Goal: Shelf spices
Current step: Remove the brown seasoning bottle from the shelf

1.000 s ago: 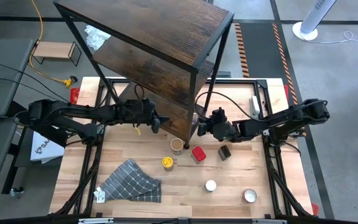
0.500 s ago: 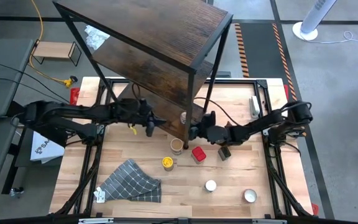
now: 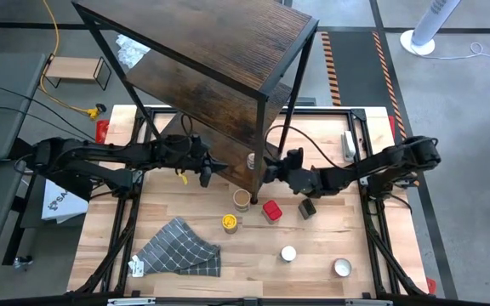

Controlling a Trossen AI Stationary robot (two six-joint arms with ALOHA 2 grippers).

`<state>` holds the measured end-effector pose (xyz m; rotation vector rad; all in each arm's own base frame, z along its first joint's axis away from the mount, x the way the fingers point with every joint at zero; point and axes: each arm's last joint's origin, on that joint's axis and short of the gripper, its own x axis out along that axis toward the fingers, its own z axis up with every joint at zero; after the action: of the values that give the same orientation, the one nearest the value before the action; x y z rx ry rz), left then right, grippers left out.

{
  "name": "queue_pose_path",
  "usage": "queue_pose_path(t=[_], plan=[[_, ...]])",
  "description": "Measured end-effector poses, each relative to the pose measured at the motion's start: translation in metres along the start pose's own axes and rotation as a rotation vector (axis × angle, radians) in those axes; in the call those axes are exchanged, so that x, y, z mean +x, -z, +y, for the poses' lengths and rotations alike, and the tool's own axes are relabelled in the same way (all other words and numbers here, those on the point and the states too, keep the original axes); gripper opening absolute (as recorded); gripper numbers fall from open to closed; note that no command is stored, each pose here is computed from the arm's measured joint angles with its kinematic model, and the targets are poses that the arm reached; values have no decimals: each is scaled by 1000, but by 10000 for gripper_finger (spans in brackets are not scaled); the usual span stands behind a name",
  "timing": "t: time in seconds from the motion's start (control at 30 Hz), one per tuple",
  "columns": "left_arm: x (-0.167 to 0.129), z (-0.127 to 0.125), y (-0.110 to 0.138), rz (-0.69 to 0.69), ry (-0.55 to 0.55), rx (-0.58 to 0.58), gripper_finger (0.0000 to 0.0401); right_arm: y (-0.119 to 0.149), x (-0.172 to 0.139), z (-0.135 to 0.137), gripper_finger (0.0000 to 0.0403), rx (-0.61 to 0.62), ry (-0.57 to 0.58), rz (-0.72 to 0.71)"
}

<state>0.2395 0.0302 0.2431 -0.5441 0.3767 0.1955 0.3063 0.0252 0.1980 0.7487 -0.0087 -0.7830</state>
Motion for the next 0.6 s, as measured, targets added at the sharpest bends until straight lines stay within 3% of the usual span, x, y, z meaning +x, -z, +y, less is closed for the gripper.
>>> queue_pose_path(t=[0.37, 0.6], plan=[[0, 2, 2, 16, -27, -3, 1, 12, 31, 2, 0, 1, 50, 17], [0, 2, 2, 19, -34, 27, 1, 15, 50, 25, 0, -51, -35, 92]])
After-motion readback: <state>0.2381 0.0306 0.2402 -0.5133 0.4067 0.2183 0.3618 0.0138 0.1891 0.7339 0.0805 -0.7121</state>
